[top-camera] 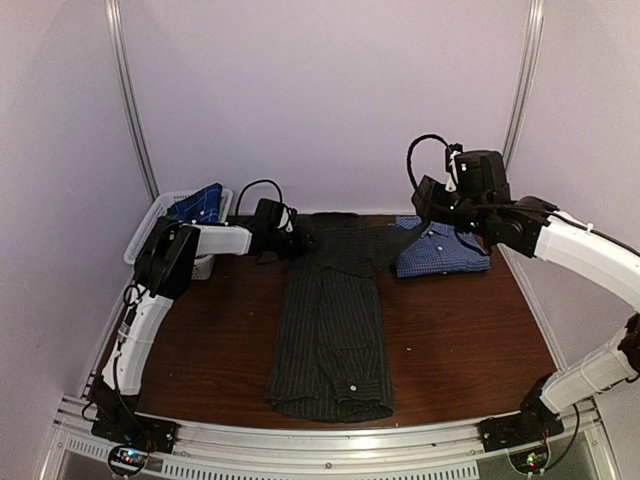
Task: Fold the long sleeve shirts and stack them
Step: Smooth out the rectangle-folded shirt at the center of the board, then fold the sleeve at the center of the board.
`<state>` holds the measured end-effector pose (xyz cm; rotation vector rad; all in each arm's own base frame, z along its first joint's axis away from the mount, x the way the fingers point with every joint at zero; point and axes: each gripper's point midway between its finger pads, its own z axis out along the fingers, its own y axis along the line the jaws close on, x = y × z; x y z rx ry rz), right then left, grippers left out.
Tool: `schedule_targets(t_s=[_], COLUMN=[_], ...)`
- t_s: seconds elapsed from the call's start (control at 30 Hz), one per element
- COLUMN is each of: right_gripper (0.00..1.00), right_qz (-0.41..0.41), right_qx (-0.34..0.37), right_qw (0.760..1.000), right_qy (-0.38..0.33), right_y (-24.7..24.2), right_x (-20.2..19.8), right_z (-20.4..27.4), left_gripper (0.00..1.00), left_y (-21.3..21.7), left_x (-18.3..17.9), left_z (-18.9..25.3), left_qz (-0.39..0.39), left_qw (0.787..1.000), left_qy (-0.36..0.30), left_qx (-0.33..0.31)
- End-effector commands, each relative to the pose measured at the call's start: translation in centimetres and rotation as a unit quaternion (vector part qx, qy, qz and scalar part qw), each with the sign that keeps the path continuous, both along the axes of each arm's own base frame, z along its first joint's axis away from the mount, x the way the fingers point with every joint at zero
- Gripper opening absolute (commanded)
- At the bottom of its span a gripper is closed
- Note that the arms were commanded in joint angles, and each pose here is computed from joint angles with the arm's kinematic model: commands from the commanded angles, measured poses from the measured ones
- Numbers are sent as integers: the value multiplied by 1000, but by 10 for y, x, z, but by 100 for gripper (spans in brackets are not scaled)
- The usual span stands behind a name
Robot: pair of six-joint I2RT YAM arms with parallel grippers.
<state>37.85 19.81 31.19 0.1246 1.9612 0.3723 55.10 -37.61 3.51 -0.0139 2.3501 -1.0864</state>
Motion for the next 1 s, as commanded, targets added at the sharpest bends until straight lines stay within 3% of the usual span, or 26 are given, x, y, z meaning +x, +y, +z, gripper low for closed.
schedule_targets(t_s=[0.0,0.1,0.27,0.57,0.77,0.97], right_gripper=[0,0,0,0,0,1], right_qz=[18,44,172,313,368,383], right_qx=[7,-7,-29,-100,-145,-135], right_qw=[1000,999,985,940,906,900], right_qy=[-1,-2,11,95,150,156], right_y=[12,26,87,200,235,242], right_x=[-13,-22,-41,-82,-122,-144], right_z=[3,0,-21,-115,-185,-201], left_gripper=[42,41,41,42,43,45], left_y=[-2,8,19,22,57,80], left_x=[8,8,9,4,-24,-74], left_z=[-7,-17,-18,41,74,72], left_qz=[9,26,40,9,11,-19], left_qw=[1000,999,998,999,998,998], left_qy=[2,23,32,-23,-35,-15], left_qx=[1,17,23,28,45,57])
